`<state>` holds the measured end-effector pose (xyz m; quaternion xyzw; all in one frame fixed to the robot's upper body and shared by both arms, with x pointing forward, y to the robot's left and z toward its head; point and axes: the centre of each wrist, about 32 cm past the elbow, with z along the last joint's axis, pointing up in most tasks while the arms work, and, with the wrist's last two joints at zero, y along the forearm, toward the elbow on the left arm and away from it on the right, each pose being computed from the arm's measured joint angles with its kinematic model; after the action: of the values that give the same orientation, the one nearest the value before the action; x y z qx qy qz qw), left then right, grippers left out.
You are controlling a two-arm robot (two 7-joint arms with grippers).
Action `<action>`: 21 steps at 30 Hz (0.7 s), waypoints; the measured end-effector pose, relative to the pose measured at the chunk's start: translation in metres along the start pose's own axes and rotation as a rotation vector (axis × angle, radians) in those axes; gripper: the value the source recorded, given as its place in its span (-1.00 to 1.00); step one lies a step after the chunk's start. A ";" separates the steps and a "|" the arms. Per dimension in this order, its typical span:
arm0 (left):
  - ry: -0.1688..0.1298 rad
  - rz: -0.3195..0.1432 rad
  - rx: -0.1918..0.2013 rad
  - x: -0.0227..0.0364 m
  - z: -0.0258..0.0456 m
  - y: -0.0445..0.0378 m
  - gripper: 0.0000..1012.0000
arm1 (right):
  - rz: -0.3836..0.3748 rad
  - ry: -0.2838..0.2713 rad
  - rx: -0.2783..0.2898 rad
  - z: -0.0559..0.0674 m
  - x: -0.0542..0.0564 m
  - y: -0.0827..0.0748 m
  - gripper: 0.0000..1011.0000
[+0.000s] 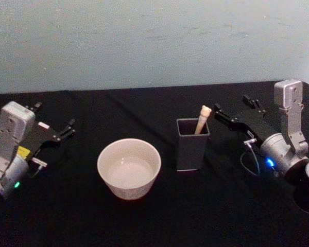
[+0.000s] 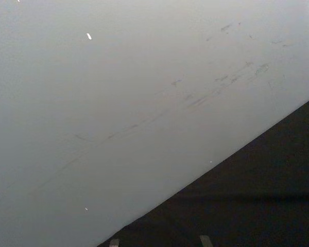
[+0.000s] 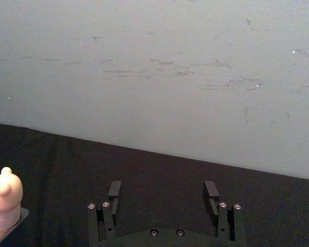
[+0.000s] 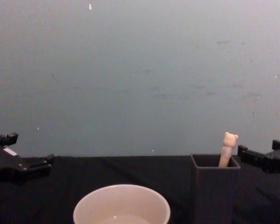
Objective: Pick up the stirring spoon with one hand, stir inside the cup, then place it back in its original position.
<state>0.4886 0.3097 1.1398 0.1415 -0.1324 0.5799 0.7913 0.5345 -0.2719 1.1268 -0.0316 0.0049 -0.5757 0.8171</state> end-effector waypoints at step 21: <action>0.000 0.000 0.000 0.0000 0.0000 0.0000 0.98 | 0.000 0.001 0.001 0.000 0.000 0.000 0.98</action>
<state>0.4886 0.3097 1.1398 0.1415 -0.1324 0.5799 0.7913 0.5345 -0.2719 1.1269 -0.0310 0.0049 -0.5758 0.8170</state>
